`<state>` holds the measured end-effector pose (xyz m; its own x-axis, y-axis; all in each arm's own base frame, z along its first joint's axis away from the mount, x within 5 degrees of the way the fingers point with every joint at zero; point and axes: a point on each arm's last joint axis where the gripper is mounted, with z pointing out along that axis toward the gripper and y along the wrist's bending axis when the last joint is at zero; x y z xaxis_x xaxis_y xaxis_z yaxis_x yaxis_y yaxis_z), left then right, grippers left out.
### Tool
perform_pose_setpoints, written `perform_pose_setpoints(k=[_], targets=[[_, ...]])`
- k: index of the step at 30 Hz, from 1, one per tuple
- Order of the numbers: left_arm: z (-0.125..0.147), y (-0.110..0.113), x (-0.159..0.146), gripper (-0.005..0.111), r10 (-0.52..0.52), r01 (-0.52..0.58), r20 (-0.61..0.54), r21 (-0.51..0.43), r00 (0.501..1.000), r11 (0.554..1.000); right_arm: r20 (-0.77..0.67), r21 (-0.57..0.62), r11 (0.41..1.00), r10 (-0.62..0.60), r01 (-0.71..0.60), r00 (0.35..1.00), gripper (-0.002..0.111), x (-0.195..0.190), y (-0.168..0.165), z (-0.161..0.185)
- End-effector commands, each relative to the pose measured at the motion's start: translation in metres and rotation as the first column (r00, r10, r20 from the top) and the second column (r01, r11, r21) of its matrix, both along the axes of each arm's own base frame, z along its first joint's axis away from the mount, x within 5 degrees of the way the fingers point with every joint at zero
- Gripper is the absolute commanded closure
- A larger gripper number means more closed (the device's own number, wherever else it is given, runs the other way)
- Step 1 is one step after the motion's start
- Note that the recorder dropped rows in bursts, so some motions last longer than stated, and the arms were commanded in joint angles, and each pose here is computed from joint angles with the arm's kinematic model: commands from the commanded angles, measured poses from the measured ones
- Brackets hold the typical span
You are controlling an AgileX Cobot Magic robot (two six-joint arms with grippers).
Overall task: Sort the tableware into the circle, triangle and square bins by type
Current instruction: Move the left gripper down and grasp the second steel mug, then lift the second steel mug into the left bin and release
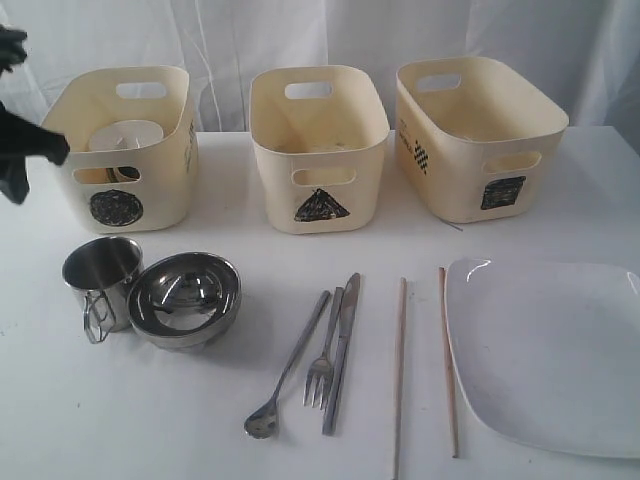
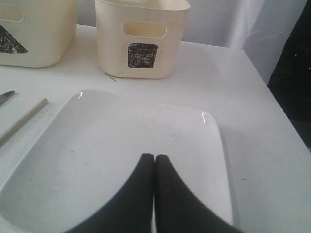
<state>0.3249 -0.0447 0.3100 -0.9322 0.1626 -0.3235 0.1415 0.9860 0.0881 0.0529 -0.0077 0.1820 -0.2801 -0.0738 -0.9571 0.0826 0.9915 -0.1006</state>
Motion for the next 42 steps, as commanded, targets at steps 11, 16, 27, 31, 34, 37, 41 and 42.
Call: perform_pose_setpoints(k=[11, 16, 27, 31, 34, 37, 41, 42], targets=[[-0.073, -0.012, -0.003, 0.068, -0.06, 0.083, 0.166, -0.132, 0.984, 0.988, 0.009, -0.01, 1.0, 0.002, -0.002, 1.0, 0.108, 0.0, 0.0, 0.0], [-0.097, -0.012, 0.002, 0.068, -0.061, 0.074, 0.103, -0.126, 0.993, 0.989, 0.009, -0.01, 1.0, 0.002, -0.002, 1.0, 0.108, 0.0, 0.0, 0.0], [-0.136, -0.013, 0.013, 0.085, -0.067, 0.069, 0.023, -0.107, 0.997, 0.992, 0.009, -0.01, 1.0, 0.002, -0.002, 1.0, 0.108, 0.0, 0.0, 0.0], [-0.124, -0.011, 0.012, 0.107, -0.09, 0.095, 0.062, -0.08, 0.994, 0.992, 0.009, -0.01, 1.0, 0.002, -0.002, 1.0, 0.108, 0.0, 0.0, 0.0], [-0.105, -0.009, 0.009, 0.107, -0.111, 0.116, 0.089, -0.052, 0.99, 0.992, 0.009, -0.01, 1.0, 0.002, -0.002, 1.0, 0.108, 0.0, 0.0, 0.0], [-0.075, -0.003, 0.001, 0.107, -0.153, 0.152, 0.128, 0.021, 0.98, 0.988, 0.009, -0.01, 1.0, 0.002, -0.002, 1.0, 0.108, 0.0, 0.0, 0.0], [-0.017, 0.009, -0.016, 0.107, -0.187, 0.155, 0.234, 0.149, 0.954, 0.977, 0.009, -0.01, 1.0, 0.002, -0.002, 1.0, 0.108, 0.0, 0.0, 0.0], [-0.001, 0.011, -0.02, 0.107, -0.182, 0.141, 0.285, 0.158, 0.941, 0.977, 0.009, -0.01, 1.0, 0.002, -0.002, 1.0, 0.108, 0.0, 0.0, 0.0]])
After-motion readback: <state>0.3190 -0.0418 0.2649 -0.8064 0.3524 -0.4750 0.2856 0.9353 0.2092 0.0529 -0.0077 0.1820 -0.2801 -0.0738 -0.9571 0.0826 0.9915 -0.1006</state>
